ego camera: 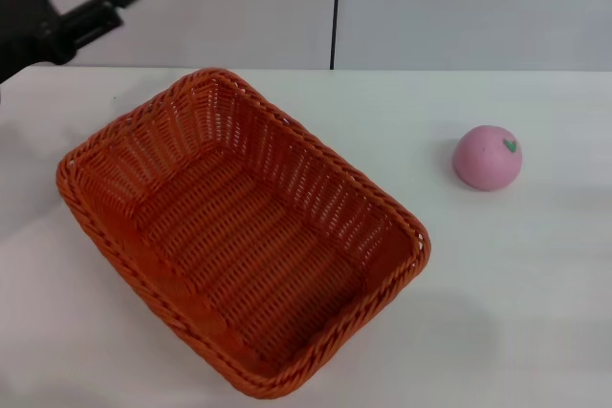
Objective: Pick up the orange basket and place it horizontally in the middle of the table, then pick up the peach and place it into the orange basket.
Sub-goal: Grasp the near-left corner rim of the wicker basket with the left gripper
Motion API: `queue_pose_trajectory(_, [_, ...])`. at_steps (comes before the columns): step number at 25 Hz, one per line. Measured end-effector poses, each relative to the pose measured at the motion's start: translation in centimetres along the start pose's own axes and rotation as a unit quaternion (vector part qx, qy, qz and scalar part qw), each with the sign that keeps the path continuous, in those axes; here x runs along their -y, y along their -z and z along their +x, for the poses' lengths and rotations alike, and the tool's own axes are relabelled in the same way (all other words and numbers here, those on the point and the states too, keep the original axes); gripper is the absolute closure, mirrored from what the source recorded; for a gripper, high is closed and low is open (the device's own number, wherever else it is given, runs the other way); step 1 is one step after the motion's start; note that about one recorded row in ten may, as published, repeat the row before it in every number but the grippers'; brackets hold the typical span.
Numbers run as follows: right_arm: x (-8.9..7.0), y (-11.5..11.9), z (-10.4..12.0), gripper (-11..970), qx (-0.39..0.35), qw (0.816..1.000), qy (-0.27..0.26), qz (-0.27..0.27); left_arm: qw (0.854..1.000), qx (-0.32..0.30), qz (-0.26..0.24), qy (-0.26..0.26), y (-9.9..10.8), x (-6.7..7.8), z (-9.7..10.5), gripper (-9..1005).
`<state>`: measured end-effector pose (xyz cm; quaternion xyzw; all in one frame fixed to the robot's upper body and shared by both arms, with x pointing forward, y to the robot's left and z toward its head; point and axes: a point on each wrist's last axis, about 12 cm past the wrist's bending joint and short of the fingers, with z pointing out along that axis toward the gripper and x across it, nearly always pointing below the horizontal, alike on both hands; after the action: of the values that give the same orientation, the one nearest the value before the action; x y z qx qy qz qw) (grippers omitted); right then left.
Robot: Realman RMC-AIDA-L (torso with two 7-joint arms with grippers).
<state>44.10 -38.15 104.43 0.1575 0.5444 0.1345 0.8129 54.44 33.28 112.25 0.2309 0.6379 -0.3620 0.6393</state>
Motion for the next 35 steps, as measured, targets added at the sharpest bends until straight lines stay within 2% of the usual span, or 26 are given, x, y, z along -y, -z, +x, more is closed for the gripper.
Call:
queue_pose_trajectory(2, [0.0,0.0,0.0,377,0.0,1.0,-0.001,0.0,0.999,-0.048,0.019,-0.006,-0.8,-0.5,-1.6,191])
queue_pose_trajectory(3, [0.0,0.0,0.1,377,-0.001,1.0,-0.001,0.001,0.995,-0.094,0.031,-0.017,-1.5,-0.8,-3.0,191])
queue_pose_trajectory(4, [0.0,0.0,0.1,377,-0.001,1.0,-0.002,0.0,0.995,-0.094,0.031,-0.017,-1.5,-0.8,-3.0,192])
queue_pose_trajectory(6, [-0.1,0.0,0.1,377,-0.002,1.0,-0.002,0.0,0.982,-0.181,0.034,-0.045,-3.0,-1.1,-5.5,194])
queue_pose_trajectory(7, [-0.1,0.0,0.1,377,-0.002,1.0,-0.002,0.0,0.982,-0.181,0.034,-0.045,-3.0,-1.1,-5.5,195])
queue_pose_trajectory(8, [0.0,0.1,0.1,377,-0.003,1.0,-0.002,0.001,0.97,-0.236,0.028,-0.061,-3.9,-1.3,-6.7,196])
queue_pose_trajectory(9, [0.0,0.1,0.1,377,-0.003,1.0,-0.002,0.001,0.97,-0.236,0.028,-0.061,-3.9,-1.3,-6.7,196])
queue_pose_trajectory(10, [0.0,0.1,0.1,377,-0.003,1.0,-0.002,0.002,0.955,-0.285,0.022,-0.075,-4.7,-1.2,-7.5,197])
queue_pose_trajectory(11, [0.0,0.2,0.1,377,-0.003,1.0,-0.002,0.003,0.949,-0.305,0.02,-0.078,-5.1,-1.2,-7.7,197])
queue_pose_trajectory(12, [0.0,0.2,0.1,377,-0.003,1.0,-0.002,0.003,0.949,-0.305,0.02,-0.078,-5.1,-1.2,-7.7,197])
queue_pose_trajectory(14, [0.0,0.3,0.1,376,-0.004,1.0,-0.003,0.004,0.933,-0.349,0.011,-0.089,-6.0,-1.0,-8.3,198])
queue_pose_trajectory(17, [0.0,0.4,0.1,376,-0.004,1.0,-0.003,0.004,0.915,-0.39,-0.002,-0.1,-6.8,-0.9,-8.4,199])
queue_pose_trajectory(18, [0.0,0.4,0.2,376,-0.004,1.0,-0.003,0.004,0.904,-0.414,-0.008,-0.107,-7.4,-0.8,-8.3,199])
queue_pose_trajectory(19, [0.0,0.4,0.2,376,-0.004,1.0,-0.003,0.004,0.904,-0.414,-0.008,-0.107,-7.4,-0.8,-8.3,200])
queue_pose_trajectory(24, [0.2,0.4,0.5,376,-0.013,1.0,-0.006,0.015,0.873,-0.474,-0.028,-0.11,-9.0,-0.7,-7.4,201])
queue_pose_trajectory(35, [0.2,0.3,0.6,376,-0.019,1.0,-0.007,0.019,0.859,-0.503,-0.022,-0.094,-10.0,-0.7,-5.0,205])
